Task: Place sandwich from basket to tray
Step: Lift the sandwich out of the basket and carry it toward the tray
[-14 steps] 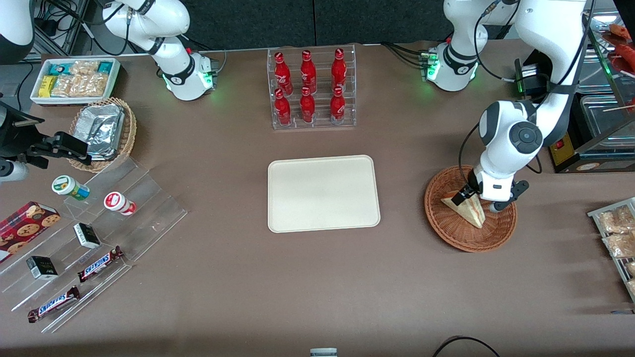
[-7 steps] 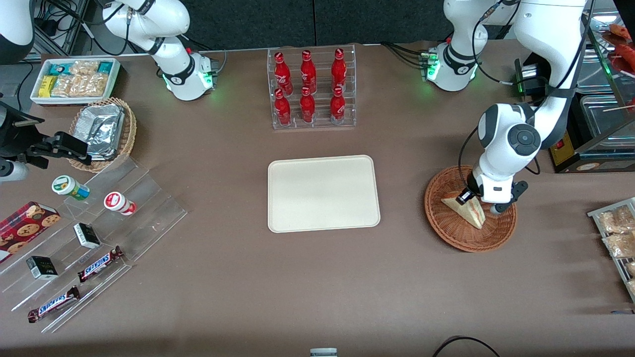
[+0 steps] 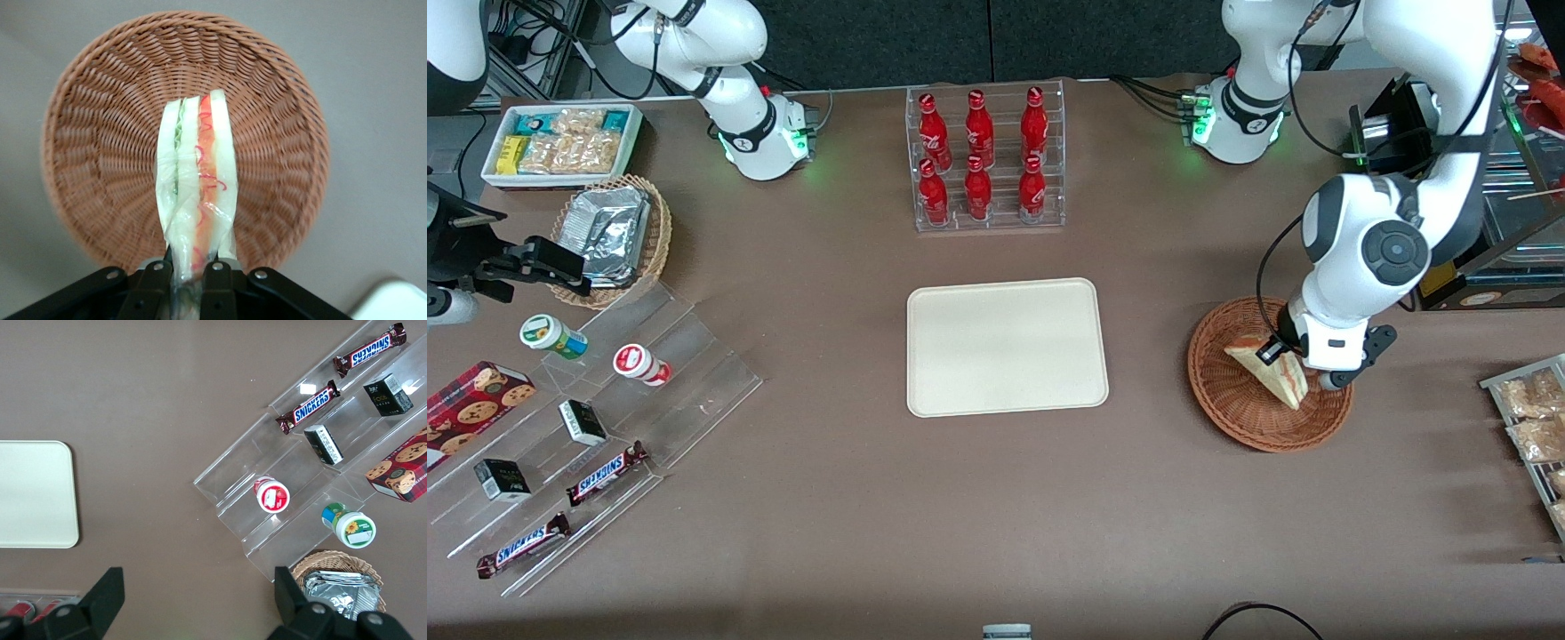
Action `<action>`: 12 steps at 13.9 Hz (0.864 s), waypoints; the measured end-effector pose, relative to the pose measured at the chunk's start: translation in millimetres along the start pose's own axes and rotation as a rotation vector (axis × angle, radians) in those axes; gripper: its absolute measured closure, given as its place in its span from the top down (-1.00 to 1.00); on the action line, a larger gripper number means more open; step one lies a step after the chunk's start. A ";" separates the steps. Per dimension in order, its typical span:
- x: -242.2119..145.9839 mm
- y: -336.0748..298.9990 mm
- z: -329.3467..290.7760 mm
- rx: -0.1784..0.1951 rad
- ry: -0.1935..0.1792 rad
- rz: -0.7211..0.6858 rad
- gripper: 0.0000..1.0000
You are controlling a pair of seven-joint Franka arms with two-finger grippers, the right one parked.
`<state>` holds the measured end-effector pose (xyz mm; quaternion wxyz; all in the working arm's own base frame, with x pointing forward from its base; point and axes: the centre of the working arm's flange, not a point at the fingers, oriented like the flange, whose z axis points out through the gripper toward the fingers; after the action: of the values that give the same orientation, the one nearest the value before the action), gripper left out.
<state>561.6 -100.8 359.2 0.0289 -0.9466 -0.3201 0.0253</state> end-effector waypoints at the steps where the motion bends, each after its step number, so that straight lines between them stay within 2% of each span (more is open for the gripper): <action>1: -6.5 11.1 -24.2 0.013 -0.011 0.022 -0.70; 5: -52.6 55.7 -90.9 0.031 -0.027 0.117 -0.70; 10: -129.3 118.3 -125.8 -0.022 -0.012 0.076 -0.70; 12: -157.0 144.7 -121.3 -0.011 0.023 0.043 -0.70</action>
<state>532.5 -315.7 474.5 0.0270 -0.9536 -0.2994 0.0135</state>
